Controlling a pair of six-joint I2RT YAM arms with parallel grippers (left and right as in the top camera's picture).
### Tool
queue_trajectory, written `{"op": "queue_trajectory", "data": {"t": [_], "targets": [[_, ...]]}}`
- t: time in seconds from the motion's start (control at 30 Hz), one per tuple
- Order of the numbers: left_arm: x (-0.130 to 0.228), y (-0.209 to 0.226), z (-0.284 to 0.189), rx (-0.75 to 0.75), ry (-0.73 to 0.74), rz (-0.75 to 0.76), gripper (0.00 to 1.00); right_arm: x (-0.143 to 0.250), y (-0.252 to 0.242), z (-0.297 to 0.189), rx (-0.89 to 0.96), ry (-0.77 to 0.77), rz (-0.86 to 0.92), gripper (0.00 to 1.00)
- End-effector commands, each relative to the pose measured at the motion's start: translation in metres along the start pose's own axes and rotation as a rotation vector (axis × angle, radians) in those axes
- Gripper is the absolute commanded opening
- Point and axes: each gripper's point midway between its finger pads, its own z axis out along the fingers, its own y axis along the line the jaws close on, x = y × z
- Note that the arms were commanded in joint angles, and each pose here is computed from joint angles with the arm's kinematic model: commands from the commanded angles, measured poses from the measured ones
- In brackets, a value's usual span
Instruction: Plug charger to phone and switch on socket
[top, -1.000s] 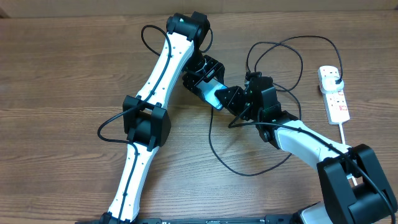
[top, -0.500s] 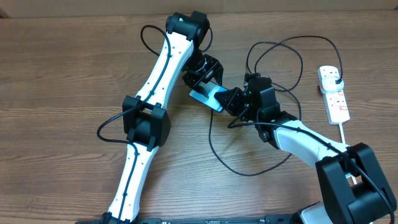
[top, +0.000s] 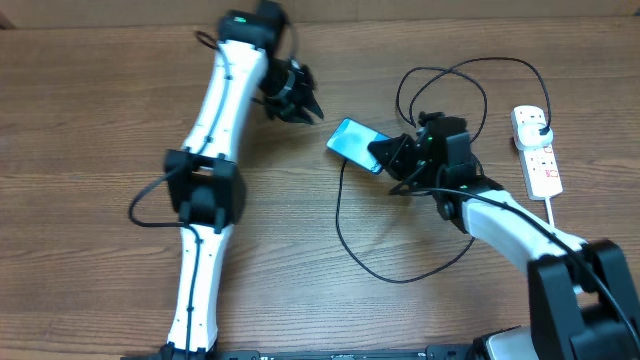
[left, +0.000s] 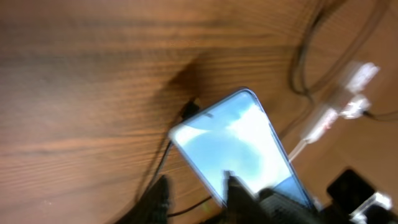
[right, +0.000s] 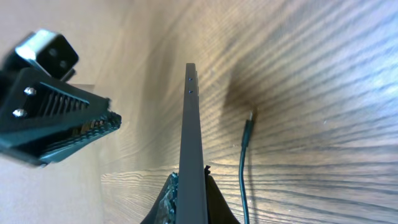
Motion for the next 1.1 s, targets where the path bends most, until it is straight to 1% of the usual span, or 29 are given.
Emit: {"op": "queue_trajectory", "data": {"t": [0.0, 0.07, 0.1, 0.13, 0.17, 0.23, 0.33, 0.43, 0.5, 0.57, 0.67, 0.73, 0.8, 0.9, 0.97, 1.07], "targets": [[-0.012, 0.0, -0.035, 0.203, 0.013, 0.176, 0.57, -0.019, 0.042, -0.03, -0.093, -0.069, -0.121, 0.04], [-0.016, 0.019, -0.048, 0.193, 0.011, 0.134, 0.64, -0.021, 0.048, -0.041, -0.099, -0.081, -0.152, 0.04], [-0.018, 0.035, -0.058, 0.17, 0.007, 0.113, 0.66, -0.021, 0.052, -0.048, -0.101, -0.089, -0.162, 0.04], [-0.021, 0.039, -0.065, 0.172, -0.011, 0.134, 0.84, -0.021, 0.054, -0.052, -0.102, -0.095, -0.164, 0.04], [-0.02, 0.038, -0.078, 0.178, -0.038, 0.14, 0.92, -0.02, 0.058, -0.059, -0.104, -0.103, -0.17, 0.04], [-0.016, 0.034, -0.094, 0.166, -0.079, 0.16, 0.93, -0.02, 0.062, -0.065, -0.11, -0.108, -0.172, 0.04], [-0.002, 0.025, -0.134, 0.086, -0.197, 0.222, 0.95, -0.018, 0.067, -0.074, -0.116, -0.113, -0.176, 0.04], [0.032, 0.007, -0.191, 0.021, -0.361, 0.31, 0.97, -0.017, 0.07, -0.079, -0.122, -0.116, -0.179, 0.04], [0.052, 0.002, -0.212, -0.01, -0.418, 0.337, 0.98, -0.017, 0.071, -0.079, -0.126, -0.115, -0.179, 0.04], [0.076, 0.012, -0.23, -0.097, -0.478, 0.314, 0.99, -0.016, 0.071, -0.079, -0.128, -0.112, -0.18, 0.04], [0.109, 0.029, -0.233, -0.164, -0.473, 0.281, 1.0, -0.016, 0.072, -0.079, -0.13, -0.11, -0.178, 0.04], [0.127, 0.041, -0.223, -0.17, -0.43, 0.253, 0.99, -0.016, 0.072, -0.079, -0.133, -0.111, -0.172, 0.04], [0.136, 0.049, -0.206, -0.142, -0.39, 0.243, 1.0, -0.017, 0.073, -0.079, -0.138, -0.111, -0.148, 0.04], [0.138, 0.051, -0.183, -0.058, -0.378, 0.245, 0.99, -0.016, 0.074, -0.079, -0.144, -0.107, -0.115, 0.04], [0.136, 0.048, -0.162, 0.059, -0.38, 0.232, 1.0, -0.016, 0.074, -0.079, -0.145, -0.104, -0.08, 0.04], [0.126, 0.047, -0.133, 0.2, -0.376, 0.146, 1.0, -0.02, 0.079, -0.08, -0.166, -0.116, -0.003, 0.04]]}}
